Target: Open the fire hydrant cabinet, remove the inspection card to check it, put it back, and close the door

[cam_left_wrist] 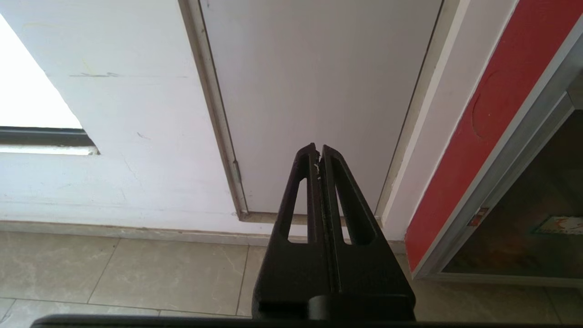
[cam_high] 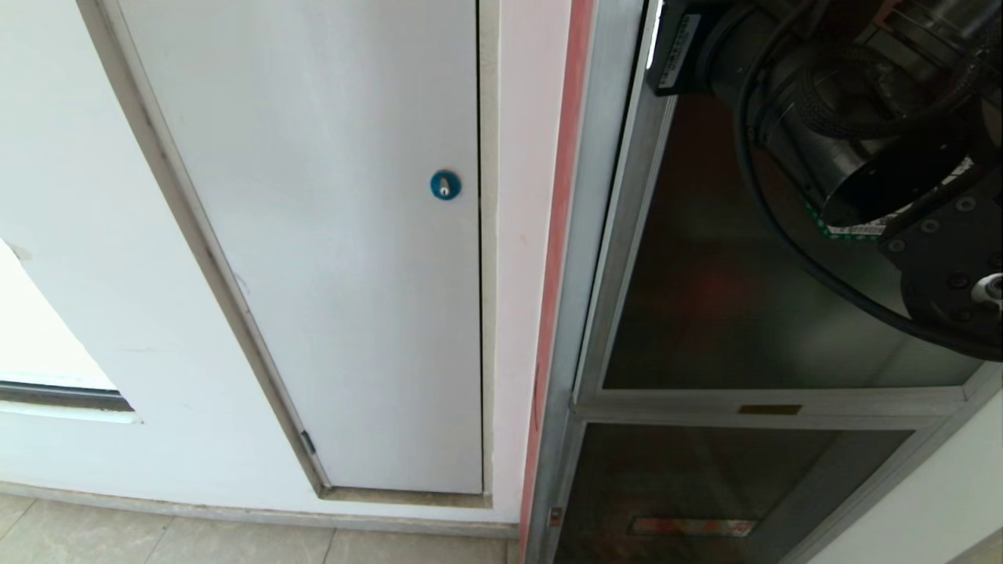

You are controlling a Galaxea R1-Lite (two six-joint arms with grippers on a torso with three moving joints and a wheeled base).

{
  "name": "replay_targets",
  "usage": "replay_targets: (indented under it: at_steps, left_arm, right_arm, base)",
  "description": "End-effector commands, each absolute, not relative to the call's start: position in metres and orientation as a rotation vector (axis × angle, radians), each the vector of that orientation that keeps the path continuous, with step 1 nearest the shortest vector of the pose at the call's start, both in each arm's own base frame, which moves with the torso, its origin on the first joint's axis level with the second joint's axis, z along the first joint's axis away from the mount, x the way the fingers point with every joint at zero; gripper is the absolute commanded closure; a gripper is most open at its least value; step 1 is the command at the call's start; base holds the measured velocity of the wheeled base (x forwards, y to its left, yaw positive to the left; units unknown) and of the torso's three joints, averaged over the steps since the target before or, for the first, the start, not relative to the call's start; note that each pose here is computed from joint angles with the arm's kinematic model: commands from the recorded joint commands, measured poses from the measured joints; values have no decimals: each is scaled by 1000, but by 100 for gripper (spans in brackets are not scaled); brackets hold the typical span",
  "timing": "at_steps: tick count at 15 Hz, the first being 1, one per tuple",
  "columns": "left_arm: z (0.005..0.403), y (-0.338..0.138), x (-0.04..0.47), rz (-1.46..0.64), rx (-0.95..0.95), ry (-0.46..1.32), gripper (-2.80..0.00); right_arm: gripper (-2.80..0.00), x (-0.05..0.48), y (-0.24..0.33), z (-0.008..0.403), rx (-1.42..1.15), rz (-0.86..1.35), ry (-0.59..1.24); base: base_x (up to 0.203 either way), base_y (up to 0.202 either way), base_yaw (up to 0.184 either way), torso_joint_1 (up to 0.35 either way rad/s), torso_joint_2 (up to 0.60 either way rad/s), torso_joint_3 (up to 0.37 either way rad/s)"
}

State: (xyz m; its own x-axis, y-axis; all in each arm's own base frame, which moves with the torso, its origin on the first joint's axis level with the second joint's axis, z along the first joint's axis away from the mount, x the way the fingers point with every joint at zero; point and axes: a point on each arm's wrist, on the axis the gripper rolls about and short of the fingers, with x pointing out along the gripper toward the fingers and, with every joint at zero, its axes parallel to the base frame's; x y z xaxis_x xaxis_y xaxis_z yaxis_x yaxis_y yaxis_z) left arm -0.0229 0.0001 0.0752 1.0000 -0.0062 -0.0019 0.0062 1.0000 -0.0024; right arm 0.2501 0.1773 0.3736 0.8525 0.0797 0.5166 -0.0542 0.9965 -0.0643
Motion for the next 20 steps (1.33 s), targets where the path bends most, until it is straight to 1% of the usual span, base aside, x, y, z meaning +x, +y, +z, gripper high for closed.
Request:
replay_targets:
  at_steps: [1, 8, 9, 15, 20]
  left_arm:
    - [75, 0, -23, -6, -3, 5, 0]
    - [75, 0, -23, -6, -3, 5, 0]
    - [75, 0, -23, -6, -3, 5, 0]
    - [75, 0, -23, -6, -3, 5, 0]
    - [75, 0, -23, -6, -3, 5, 0]
  right_arm:
    - [0, 243, 172, 379, -34, 62, -566]
    - [0, 241, 171, 372, -52, 66, -538]
    - [-280, 240, 170, 371, -56, 67, -533]
    - [-280, 223, 169, 372, -57, 102, -517]
    - [-280, 207, 170, 357, -93, 153, -458]
  base:
    - [0, 0, 0, 0, 0, 0]
    - [0, 0, 0, 0, 0, 0]
    - [0, 0, 0, 0, 0, 0]
    - [0, 0, 0, 0, 0, 0]
    - [0, 0, 0, 0, 0, 0]
